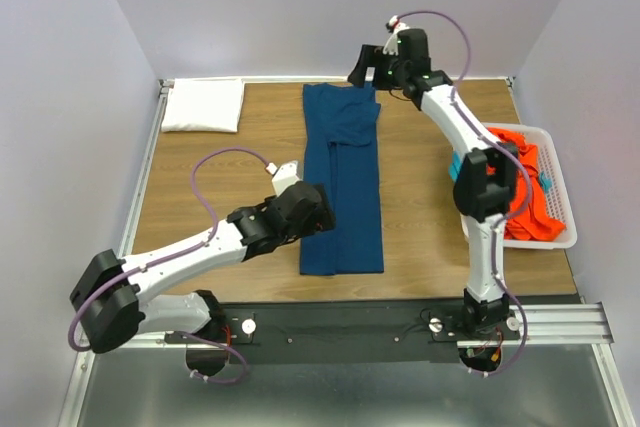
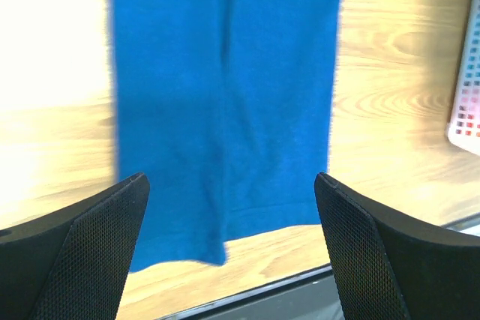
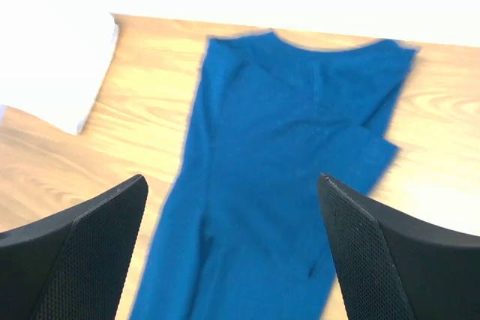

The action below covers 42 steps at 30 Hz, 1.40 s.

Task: Fold and stack the t-shirts
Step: Fold the tshirt

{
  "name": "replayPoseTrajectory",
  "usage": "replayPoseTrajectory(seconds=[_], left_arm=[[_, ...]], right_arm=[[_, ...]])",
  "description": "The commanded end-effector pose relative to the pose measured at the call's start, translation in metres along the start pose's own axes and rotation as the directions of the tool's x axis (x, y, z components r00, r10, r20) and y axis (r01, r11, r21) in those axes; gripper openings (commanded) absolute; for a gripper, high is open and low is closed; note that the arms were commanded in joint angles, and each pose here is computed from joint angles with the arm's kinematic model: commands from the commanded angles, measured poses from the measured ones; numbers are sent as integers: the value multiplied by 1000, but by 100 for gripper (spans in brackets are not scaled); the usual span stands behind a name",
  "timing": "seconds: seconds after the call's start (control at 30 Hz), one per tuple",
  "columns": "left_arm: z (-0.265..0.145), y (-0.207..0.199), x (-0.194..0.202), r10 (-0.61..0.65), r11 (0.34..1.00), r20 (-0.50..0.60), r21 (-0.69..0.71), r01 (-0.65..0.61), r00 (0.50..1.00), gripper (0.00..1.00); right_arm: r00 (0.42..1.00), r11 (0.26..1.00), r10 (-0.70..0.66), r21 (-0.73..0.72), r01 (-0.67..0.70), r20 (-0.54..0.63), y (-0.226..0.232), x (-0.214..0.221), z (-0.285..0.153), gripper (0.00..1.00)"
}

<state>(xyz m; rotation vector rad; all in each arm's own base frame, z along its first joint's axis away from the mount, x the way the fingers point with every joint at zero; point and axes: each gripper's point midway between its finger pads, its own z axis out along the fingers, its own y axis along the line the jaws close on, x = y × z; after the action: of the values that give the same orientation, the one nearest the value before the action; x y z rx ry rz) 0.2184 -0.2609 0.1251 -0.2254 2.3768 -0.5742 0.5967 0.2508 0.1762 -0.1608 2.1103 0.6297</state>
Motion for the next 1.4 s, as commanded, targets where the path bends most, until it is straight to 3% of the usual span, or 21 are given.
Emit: replayPoseTrajectory(seconds=[0.0,0.1,0.13,0.27,0.43,0.57,0.73,0.93,1.13,1.37], left_arm=[[-4,59,14,9,988,-10,-154,-10,1000,98],[-5,80,35,-3,989,-71,-149,-8,997,98],[-5,83,39,-9,989,-81,-147,-3,997,98],[-4,74,64,-9,1000,-169,-29,4,986,81],[-5,72,90,6,996,-245,83,15,970,64],[-5,82,105,-2,998,-293,63,21,956,50],[0,83,105,0,998,-288,58,18,958,43],[4,84,103,17,999,-284,34,-8,959,1],[-3,77,97,18,997,-266,76,3,964,0],[-11,77,99,-14,994,-264,100,42,964,0]], right_arm=[[1000,997,-3,82,2,13,3,-3,-54,100],[997,993,61,99,-57,-37,4,36,-93,100],[992,989,90,122,-78,-92,-5,68,-96,100],[975,973,176,175,-151,-136,-15,114,-114,100],[957,960,241,183,-211,-161,-14,149,-131,100],[946,951,270,206,-232,-181,-18,171,-143,100],[936,948,287,200,-247,-203,-14,191,-161,100],[922,931,332,226,-287,-198,-13,209,-181,100],[904,939,306,253,-235,-299,15,268,-217,100],[826,934,324,294,-202,-461,36,351,-271,100]])
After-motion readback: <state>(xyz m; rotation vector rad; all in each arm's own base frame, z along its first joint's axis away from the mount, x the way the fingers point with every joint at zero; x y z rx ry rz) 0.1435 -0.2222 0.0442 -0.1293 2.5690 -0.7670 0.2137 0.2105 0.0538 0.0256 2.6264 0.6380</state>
